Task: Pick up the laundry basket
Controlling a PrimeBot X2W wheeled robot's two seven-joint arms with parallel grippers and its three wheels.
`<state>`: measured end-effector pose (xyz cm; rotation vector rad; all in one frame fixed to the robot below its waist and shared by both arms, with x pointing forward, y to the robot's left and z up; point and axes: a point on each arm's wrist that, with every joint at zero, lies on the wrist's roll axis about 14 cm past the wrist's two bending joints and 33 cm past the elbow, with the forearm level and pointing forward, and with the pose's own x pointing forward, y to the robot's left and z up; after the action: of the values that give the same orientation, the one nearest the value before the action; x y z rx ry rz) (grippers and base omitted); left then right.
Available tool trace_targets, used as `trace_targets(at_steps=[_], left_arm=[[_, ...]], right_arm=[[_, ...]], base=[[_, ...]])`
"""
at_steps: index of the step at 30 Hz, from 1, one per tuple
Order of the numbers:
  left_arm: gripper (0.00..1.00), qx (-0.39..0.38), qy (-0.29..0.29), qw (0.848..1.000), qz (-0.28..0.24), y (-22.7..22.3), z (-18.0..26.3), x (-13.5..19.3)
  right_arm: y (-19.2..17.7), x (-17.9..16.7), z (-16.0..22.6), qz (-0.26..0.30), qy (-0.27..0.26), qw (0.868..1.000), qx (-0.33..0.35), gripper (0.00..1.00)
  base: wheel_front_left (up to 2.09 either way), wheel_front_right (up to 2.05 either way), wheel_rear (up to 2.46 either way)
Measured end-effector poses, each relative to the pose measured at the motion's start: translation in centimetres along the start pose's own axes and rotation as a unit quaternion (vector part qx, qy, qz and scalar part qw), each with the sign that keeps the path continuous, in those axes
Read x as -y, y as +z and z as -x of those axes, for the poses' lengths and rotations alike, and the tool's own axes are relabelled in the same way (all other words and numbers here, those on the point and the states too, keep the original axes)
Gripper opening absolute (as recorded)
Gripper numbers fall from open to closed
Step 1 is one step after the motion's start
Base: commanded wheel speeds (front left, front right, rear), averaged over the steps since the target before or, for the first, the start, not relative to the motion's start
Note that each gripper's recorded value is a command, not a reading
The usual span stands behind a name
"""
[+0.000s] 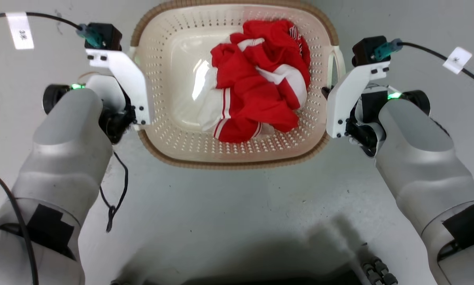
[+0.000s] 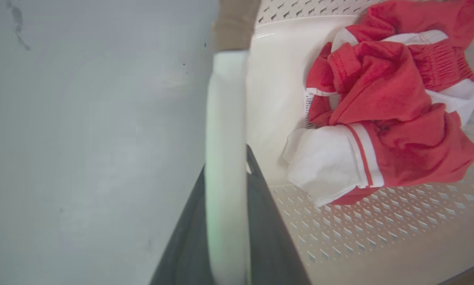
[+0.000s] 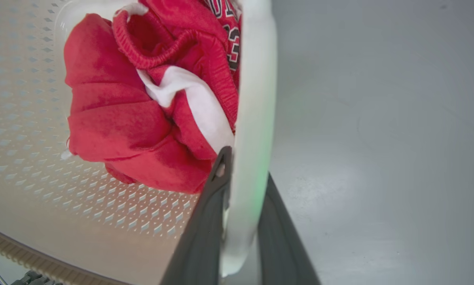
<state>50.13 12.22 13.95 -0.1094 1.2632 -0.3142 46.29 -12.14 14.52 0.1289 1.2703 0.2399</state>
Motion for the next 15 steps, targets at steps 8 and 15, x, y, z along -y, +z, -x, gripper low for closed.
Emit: trace_targets(at_steps=[8,15], left_arm=[[0.0,-0.034,-0.005,0.999,0.017,-1.1,2.4,1.0],[0.0,-0.065,-0.014,0.997,0.027,-1.5,5.5,2.4]], right_arm=[[-0.1,-0.7,2.2,-0.001,0.003,1.0,-0.015,0.0],[0.2,-1.2,5.1,0.001,-0.001,0.999,-0.037,0.0]], base=[[0.0,0.0,0.0],[0.0,0.0,0.0]])
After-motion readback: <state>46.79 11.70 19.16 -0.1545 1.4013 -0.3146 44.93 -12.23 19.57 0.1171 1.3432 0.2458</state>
